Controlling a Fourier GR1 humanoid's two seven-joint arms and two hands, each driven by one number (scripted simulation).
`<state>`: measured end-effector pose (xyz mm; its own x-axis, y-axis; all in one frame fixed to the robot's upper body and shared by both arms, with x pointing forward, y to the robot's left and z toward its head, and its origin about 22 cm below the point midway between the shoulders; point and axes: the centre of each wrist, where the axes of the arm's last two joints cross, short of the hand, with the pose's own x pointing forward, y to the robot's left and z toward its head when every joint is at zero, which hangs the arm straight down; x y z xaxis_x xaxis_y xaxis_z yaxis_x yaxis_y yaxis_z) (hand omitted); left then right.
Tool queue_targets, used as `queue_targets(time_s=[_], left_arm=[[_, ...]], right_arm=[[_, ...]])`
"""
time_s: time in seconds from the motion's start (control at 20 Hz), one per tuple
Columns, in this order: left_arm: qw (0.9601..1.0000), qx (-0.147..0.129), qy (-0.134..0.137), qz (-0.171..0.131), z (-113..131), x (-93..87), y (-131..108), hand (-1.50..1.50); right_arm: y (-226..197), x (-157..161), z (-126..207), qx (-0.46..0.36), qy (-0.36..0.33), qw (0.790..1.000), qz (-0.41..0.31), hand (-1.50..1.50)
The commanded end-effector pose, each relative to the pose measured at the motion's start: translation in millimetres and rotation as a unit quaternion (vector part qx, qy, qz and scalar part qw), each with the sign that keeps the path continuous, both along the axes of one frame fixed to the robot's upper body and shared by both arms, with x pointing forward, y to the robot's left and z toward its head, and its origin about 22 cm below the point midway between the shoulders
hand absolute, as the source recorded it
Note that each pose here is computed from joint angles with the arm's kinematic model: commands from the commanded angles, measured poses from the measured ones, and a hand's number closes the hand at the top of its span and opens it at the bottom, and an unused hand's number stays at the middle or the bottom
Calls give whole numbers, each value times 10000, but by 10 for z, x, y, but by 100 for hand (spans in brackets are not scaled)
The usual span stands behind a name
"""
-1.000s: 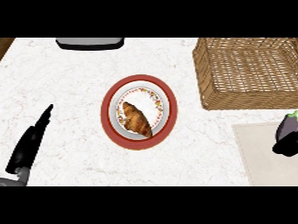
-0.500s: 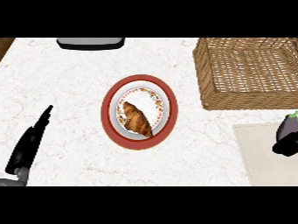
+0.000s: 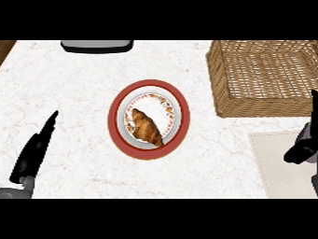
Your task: Pick the eggplant from the placemat and place it in the basket
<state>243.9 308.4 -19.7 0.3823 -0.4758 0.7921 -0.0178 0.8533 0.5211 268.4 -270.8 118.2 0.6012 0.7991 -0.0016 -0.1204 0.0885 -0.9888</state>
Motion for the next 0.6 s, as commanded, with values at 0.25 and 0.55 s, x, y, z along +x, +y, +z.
queue_targets(time_s=[0.25, 0.55], left_arm=[[10000, 32, -9, 30, 98, -65, 153, 0], [9999, -2, 21, -106, -25, -156, 57, 0]], right_arm=[[-22, 10, -162, 12, 273, 9987, -431, -150], [-88, 59, -609, 54, 297, 9981, -532, -150]])
